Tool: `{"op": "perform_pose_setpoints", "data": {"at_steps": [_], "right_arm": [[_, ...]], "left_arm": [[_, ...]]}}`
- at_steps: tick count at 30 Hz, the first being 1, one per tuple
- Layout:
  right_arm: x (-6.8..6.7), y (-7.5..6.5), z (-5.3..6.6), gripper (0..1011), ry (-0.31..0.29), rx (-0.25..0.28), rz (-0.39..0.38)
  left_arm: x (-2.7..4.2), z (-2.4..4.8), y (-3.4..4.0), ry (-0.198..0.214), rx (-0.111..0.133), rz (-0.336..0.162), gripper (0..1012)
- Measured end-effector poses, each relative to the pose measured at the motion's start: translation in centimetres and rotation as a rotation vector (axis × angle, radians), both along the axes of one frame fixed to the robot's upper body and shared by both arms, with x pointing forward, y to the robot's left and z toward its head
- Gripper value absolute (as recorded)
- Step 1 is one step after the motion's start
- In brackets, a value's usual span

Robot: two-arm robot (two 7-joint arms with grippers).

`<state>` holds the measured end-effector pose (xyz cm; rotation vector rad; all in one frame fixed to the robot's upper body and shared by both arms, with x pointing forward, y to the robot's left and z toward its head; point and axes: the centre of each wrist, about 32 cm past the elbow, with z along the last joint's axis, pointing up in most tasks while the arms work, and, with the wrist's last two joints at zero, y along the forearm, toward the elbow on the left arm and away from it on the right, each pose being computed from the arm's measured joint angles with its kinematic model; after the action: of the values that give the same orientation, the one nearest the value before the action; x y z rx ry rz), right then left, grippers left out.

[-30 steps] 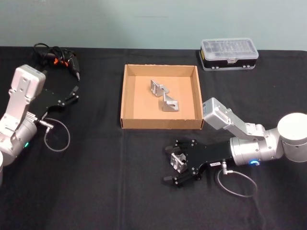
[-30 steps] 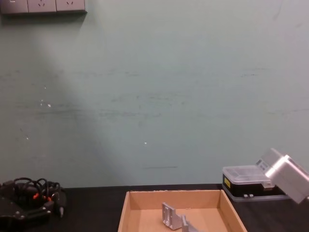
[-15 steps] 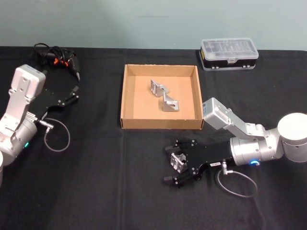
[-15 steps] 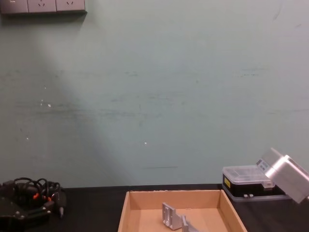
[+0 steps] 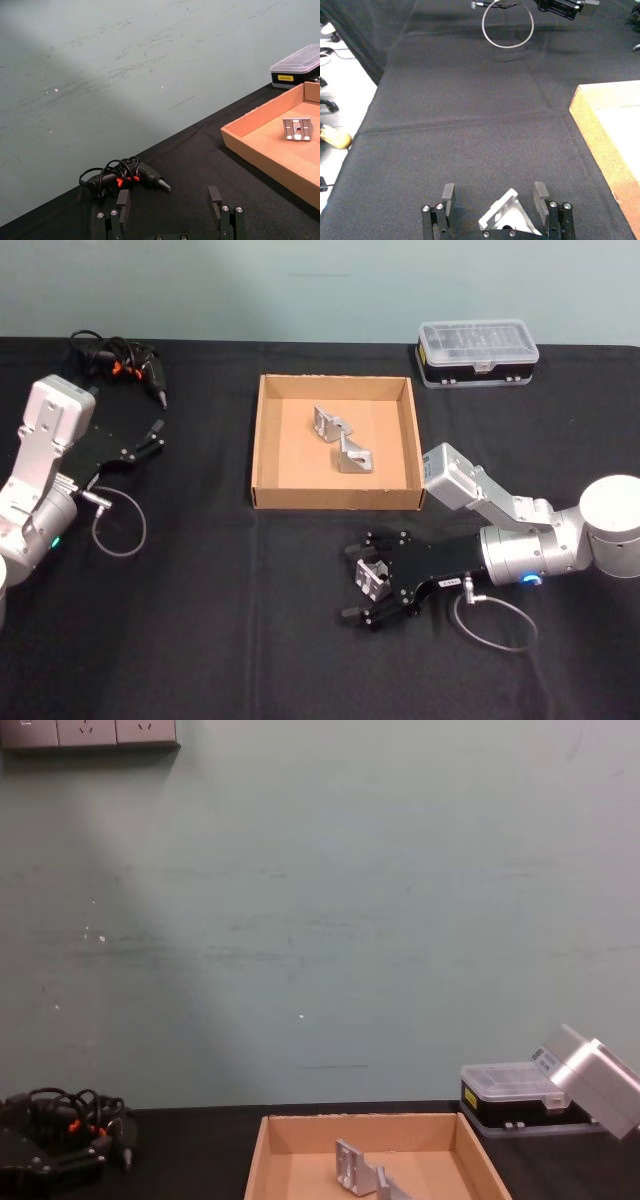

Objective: Use one hand to pick up the angle iron from the table and place it into the box.

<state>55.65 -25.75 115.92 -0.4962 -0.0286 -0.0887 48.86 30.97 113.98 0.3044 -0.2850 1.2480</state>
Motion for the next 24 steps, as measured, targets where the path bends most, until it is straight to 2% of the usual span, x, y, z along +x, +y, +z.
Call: {"op": "perform_pose_setpoints", "data": {"at_steps": [8, 11, 15, 16, 18, 24], "right_arm": [[0.0, 0.0, 0.0, 1003, 0.001, 0.001, 0.001], [0.0, 0.0, 0.0, 953, 0.001, 0.001, 0.001], [0.0, 0.0, 0.0, 865, 0.001, 0.001, 0.001], [0.0, 0.0, 0.0, 813, 0.001, 0.001, 0.001], [0.0, 0.0, 0.0, 786, 0.001, 0.001, 0.001], [0.0, 0.0, 0.0, 592, 0.001, 0.001, 0.001]], "left_arm": [[0.0, 0.0, 0.0, 0.0, 0.0, 0.0, 1011], [0.0, 0.0, 0.0, 0.0, 0.0, 0.0, 1011], [0.0, 0.0, 0.0, 0.0, 0.0, 0.0, 1011], [0.0, 0.0, 0.0, 0.0, 0.0, 0.0, 1011], [0.0, 0.0, 0.0, 0.0, 0.0, 0.0, 1011], [0.0, 0.0, 0.0, 0.0, 0.0, 0.0, 1011]]}}
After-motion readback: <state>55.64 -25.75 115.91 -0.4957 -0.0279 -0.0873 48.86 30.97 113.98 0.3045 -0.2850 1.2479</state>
